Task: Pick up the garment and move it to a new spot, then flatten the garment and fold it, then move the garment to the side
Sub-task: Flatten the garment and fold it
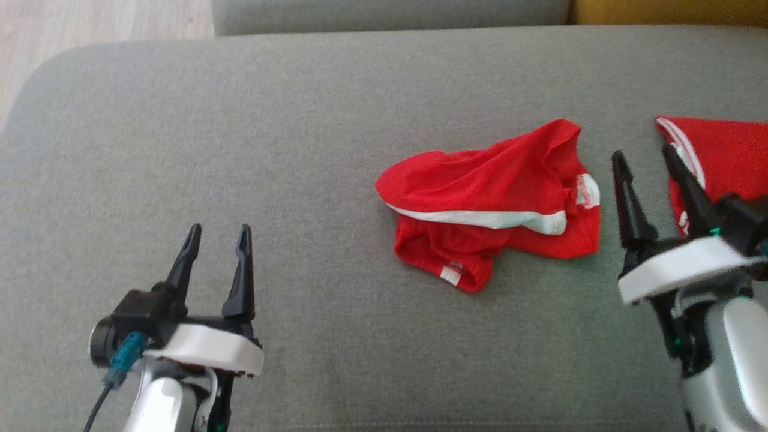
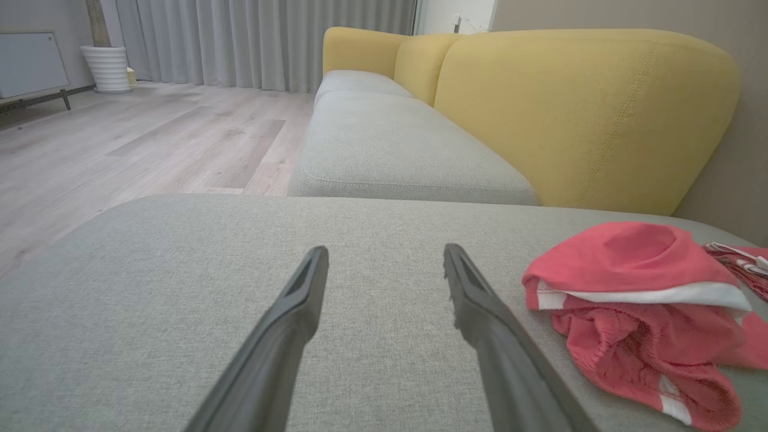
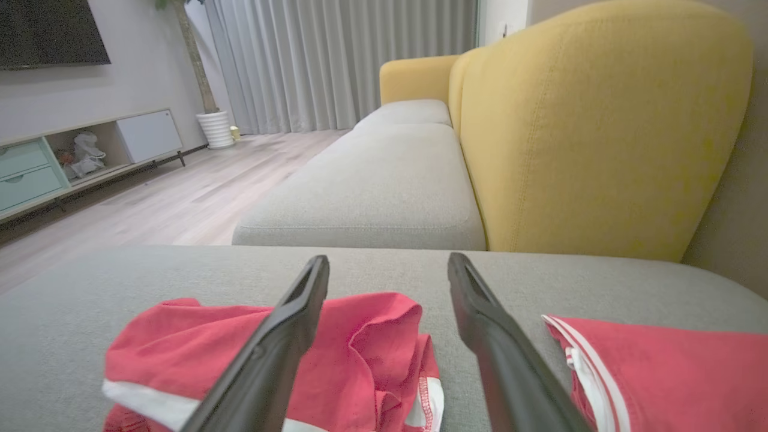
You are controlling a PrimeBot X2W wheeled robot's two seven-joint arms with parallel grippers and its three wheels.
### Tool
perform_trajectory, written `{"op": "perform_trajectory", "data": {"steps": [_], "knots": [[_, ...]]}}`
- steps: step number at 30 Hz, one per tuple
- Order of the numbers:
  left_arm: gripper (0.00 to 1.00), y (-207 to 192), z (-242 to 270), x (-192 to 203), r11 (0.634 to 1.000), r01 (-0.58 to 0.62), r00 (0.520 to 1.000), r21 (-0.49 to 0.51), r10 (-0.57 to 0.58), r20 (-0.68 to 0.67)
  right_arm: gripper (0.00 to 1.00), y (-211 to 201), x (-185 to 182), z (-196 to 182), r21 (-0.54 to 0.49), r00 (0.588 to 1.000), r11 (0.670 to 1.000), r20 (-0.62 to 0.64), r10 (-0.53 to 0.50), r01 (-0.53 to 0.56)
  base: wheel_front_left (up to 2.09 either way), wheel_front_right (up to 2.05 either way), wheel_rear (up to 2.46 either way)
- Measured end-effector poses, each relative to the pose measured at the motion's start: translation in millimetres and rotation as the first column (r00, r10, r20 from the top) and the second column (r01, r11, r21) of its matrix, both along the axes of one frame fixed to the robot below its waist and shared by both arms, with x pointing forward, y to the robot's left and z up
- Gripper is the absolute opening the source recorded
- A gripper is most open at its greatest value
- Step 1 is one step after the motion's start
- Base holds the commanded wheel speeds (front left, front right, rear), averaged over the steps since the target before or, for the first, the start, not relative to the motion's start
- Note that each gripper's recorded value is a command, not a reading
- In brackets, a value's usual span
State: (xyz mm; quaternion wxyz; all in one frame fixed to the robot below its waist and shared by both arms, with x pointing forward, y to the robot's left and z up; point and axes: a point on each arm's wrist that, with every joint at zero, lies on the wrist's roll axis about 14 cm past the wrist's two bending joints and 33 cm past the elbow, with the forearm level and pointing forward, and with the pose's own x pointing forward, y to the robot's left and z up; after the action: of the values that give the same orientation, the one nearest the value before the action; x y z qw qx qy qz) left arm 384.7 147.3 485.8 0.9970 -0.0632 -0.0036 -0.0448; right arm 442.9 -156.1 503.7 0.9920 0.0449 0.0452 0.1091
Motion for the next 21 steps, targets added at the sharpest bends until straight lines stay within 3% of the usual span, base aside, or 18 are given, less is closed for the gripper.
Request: {"op": "perform_trajectory", "data": {"steps": [5, 11, 21], "knots": [[1.0, -2.5, 4.0, -5.6, 1.0, 0.011, 1.0, 0.009, -0.011, 0.011, 1.0, 10.1, -27.4, 20.6, -0.034, 0.998, 0.999, 0.059, 0.022, -0.02, 0.0, 0.0, 0.0], [1.0, -8.5, 4.7, -8.8, 0.999, 0.033, 0.999, 0.01, -0.033, 0.003, 1.0, 17.0, -59.2, 8.5, -0.021, 1.0, 1.0, -0.004, 0.018, -0.018, 0.0, 0.0, 0.0], [1.0, -7.7, 0.4, -11.2, 0.999, 0.029, 0.999, 0.019, -0.029, -0.016, 1.0, 16.6, -66.4, 11.3, -0.002, 1.0, 1.0, -0.01, -0.003, 0.003, 0.0, 0.0, 0.0]]}}
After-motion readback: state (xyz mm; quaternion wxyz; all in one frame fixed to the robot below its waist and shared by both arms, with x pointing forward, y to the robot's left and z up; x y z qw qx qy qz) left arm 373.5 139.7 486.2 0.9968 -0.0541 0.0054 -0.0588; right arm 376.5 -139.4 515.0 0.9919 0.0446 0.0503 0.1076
